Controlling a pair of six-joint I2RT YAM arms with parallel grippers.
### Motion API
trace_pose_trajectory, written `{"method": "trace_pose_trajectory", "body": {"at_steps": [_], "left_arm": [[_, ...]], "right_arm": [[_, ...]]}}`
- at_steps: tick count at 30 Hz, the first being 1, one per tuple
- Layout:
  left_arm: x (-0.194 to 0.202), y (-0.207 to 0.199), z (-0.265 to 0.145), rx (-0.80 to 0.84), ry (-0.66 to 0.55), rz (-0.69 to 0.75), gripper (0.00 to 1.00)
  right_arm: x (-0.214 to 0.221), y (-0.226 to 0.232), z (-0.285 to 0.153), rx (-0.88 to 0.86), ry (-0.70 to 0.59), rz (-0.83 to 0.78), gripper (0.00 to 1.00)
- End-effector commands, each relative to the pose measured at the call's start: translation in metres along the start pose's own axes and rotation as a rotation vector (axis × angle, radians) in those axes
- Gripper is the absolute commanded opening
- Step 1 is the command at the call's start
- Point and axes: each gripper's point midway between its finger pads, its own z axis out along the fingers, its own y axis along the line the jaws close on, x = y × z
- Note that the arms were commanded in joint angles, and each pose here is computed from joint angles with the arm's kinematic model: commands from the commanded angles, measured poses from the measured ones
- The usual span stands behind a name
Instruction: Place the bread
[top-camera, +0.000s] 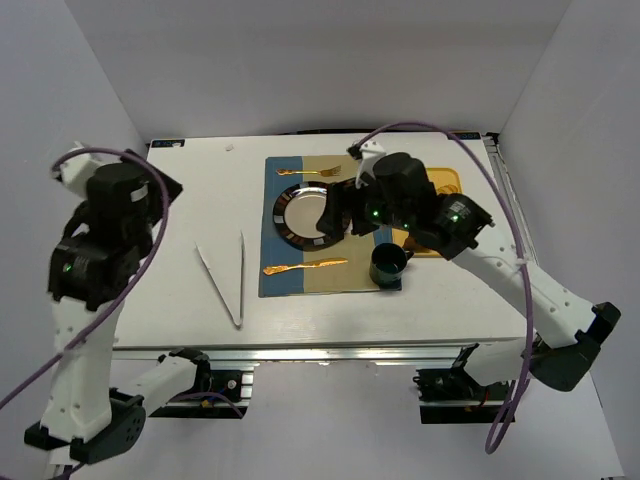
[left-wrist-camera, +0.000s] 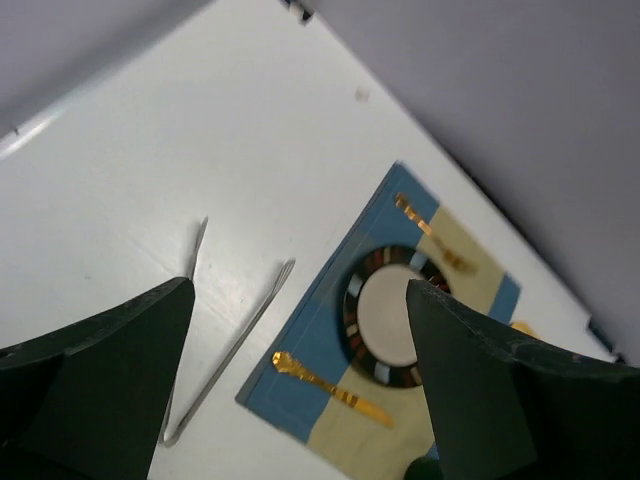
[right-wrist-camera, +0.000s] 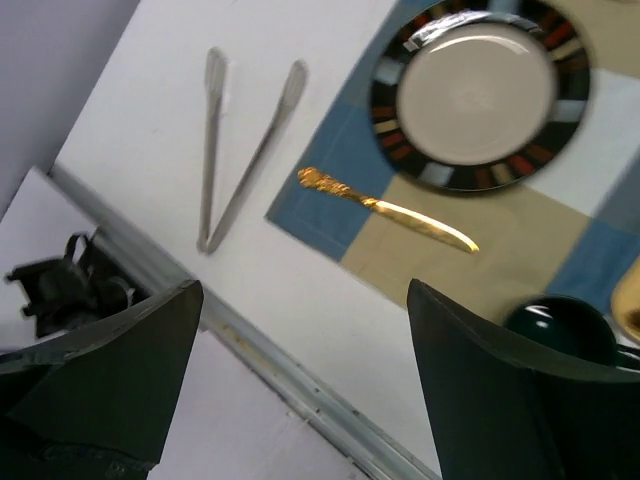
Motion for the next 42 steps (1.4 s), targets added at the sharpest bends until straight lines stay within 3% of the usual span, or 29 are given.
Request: {"method": "trace_pose_trajectory", "body": {"at_steps": [1, 2, 5, 6, 7, 9, 10, 11, 12, 13, 15, 21, 29, 42], "left_arm": [[-0.046, 0.020, -0.031, -0.027, -0.152, 0.017, 0.98], [-0.053, 0.019, -0.035, -0.015, -0.172, 0.015, 0.98], [-0.070, 0.019, -0.047, 0.006, -0.218, 0.041, 0.98], [-0.073, 0.019, -0.049, 0.006, -0.225, 0.064, 0.98], [-0.078, 0.018, -0.053, 0.013, -0.237, 0.063, 0.98], [-0.083, 0.015, -0.053, 0.015, -0.244, 0.095, 0.98], [-0.088, 0.013, -0.056, 0.020, -0.255, 0.097, 0.98], [-0.089, 0.011, -0.053, 0.011, -0.252, 0.122, 0.98], [-0.090, 0.010, -0.052, 0.006, -0.248, 0.137, 0.98], [-0.092, 0.008, -0.053, 0.005, -0.246, 0.148, 0.98], [-0.094, -0.001, -0.054, 0.034, -0.226, 0.178, 0.98], [-0.083, 0.004, -0.058, 0.055, -0.183, 0.252, 0.98], [-0.054, 0.013, -0.051, 0.077, -0.116, 0.283, 0.98], [-0.046, 0.021, -0.056, 0.090, -0.096, 0.276, 0.98]], "right_arm": [[-0.006, 0.040, 0.006, -0.206, -0.067, -0.016, 0.89], [-0.016, 0.046, 0.013, -0.241, -0.128, 0.007, 0.89], [0.017, 0.059, 0.056, -0.232, -0.030, 0.039, 0.89], [0.019, 0.070, 0.079, -0.194, -0.001, -0.012, 0.89], [0.018, 0.059, 0.095, -0.041, -0.029, -0.056, 0.89], [0.055, 0.084, 0.116, -0.002, 0.080, -0.120, 0.89], [0.059, 0.086, 0.146, 0.108, 0.090, -0.128, 0.89], [0.077, 0.102, 0.156, 0.138, 0.128, -0.117, 0.89], [0.121, 0.091, 0.179, 0.237, 0.250, -0.157, 0.89], [0.102, 0.108, 0.182, 0.243, 0.194, -0.129, 0.89], [0.119, 0.130, 0.201, 0.246, 0.192, -0.114, 0.89], [0.151, 0.154, 0.235, 0.199, 0.203, -0.011, 0.89], [0.195, 0.165, 0.263, 0.224, 0.216, -0.033, 0.89], [0.208, 0.158, 0.290, 0.280, 0.171, -0.007, 0.89]]}}
